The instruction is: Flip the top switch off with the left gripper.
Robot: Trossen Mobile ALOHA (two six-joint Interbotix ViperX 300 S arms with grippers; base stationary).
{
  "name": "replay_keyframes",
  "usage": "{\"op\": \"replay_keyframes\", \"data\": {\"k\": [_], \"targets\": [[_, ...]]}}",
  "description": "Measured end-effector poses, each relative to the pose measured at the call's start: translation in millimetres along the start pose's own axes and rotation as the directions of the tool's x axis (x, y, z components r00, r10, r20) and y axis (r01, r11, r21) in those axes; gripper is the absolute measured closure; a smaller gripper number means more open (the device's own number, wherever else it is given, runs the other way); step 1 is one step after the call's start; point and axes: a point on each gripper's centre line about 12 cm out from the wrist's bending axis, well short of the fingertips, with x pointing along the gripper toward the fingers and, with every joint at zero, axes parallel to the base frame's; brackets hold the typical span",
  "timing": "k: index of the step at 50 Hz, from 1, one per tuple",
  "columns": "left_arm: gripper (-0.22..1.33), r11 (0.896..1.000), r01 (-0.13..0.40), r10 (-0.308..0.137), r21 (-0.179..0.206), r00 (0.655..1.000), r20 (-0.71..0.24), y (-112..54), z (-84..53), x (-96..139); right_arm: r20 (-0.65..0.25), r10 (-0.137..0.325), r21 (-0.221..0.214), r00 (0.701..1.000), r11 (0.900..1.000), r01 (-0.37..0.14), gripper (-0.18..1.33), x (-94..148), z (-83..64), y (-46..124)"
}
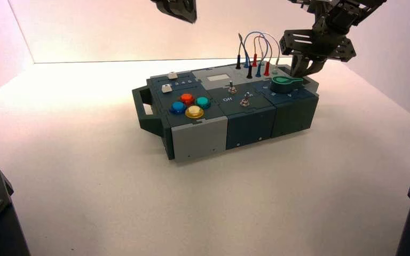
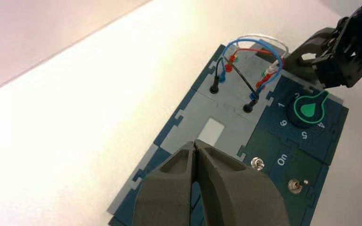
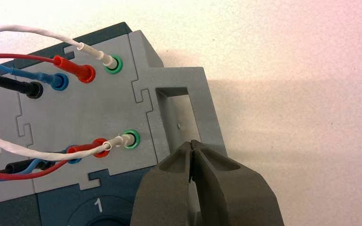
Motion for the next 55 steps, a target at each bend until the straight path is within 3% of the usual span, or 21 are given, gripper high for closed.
{"op": "replay_keyframes", "data": {"k": [16, 40, 51, 55], "targets": [[1.27, 0.999, -0.033, 0.033, -0.012, 0.999, 0.012, 11.5, -8.8, -0.8, -0.002, 0.013, 0.003, 1.000, 0.9999, -0.013, 1.29, -9.8, 1.0, 1.2], [1.27, 0.989, -0.119, 0.119, -0.087, 0.993, -0.007, 49.1, -30.5, 0.2, 0.062, 0.023, -0.014, 0.998, 0.9997, -0.022, 1.29, -34.4, 8.0, 6.3], [1.27, 0.977, -0.166, 0.165, -0.131, 0.986, -0.015, 67.7, -45.8, -13.0, 0.098, 0.022, -0.027, 0.995, 0.9994, -0.020, 1.29, -49.0, 8.9, 6.8], [1.27, 0.967, -0.198, 0.198, -0.162, 0.980, -0.013, 78.8, -54.9, -26.4, 0.132, 0.021, -0.028, 0.991, 0.9994, -0.018, 1.29, -61.5, 9.6, 6.6]]}}
